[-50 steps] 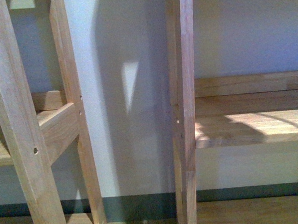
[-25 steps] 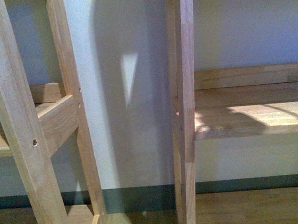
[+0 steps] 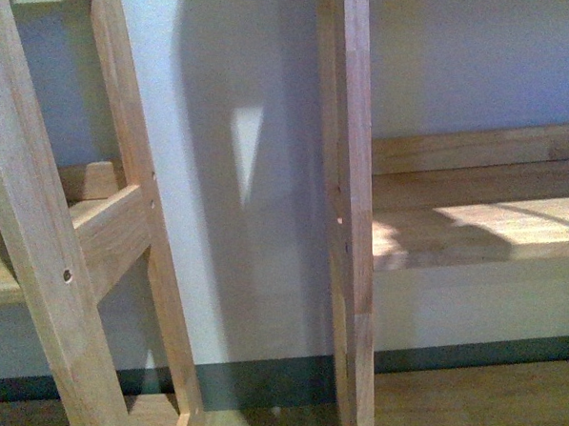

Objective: Put away toys

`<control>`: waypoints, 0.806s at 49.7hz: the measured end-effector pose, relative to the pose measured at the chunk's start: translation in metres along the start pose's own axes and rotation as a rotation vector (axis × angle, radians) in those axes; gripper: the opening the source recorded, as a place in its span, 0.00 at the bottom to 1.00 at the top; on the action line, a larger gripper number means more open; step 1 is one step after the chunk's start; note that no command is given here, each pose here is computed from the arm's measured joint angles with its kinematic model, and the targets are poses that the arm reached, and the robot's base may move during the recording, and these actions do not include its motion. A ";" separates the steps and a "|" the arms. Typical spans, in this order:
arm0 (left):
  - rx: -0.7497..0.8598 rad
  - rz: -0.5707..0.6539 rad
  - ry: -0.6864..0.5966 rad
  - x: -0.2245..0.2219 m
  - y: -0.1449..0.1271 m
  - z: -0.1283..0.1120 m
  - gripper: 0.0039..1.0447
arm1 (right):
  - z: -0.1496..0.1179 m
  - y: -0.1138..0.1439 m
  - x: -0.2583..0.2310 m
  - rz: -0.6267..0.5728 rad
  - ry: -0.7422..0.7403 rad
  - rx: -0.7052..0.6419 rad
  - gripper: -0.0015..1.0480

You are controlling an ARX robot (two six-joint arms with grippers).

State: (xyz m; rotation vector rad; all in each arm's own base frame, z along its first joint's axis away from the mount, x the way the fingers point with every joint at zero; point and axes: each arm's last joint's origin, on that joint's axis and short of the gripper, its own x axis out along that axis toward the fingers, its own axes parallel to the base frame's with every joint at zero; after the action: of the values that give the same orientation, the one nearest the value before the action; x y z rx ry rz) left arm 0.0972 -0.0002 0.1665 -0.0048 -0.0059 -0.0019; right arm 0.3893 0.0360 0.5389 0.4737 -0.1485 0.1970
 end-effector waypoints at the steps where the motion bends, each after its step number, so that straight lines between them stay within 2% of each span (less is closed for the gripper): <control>1: 0.000 0.000 0.000 0.000 0.000 0.000 0.95 | 0.001 0.000 -0.002 -0.002 -0.003 -0.002 1.00; 10: 0.000 0.000 0.000 0.000 0.000 0.000 0.95 | 0.016 0.005 -0.036 -0.009 -0.043 -0.048 1.00; 21: 0.000 0.000 0.000 0.000 0.000 0.000 0.95 | 0.019 0.003 -0.078 -0.024 -0.082 -0.093 1.00; 32: 0.000 0.000 0.000 0.000 0.000 0.000 0.95 | 0.006 0.002 -0.147 -0.068 -0.157 -0.217 1.00; 40: 0.000 0.000 0.000 0.000 0.000 0.000 0.95 | -0.024 -0.002 -0.208 -0.071 -0.184 -0.286 1.00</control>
State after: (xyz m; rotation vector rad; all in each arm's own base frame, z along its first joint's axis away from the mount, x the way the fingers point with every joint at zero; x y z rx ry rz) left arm 0.0972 -0.0002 0.1665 -0.0048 -0.0059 -0.0019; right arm 0.1904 0.0139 0.4781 0.2109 -0.3342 0.0604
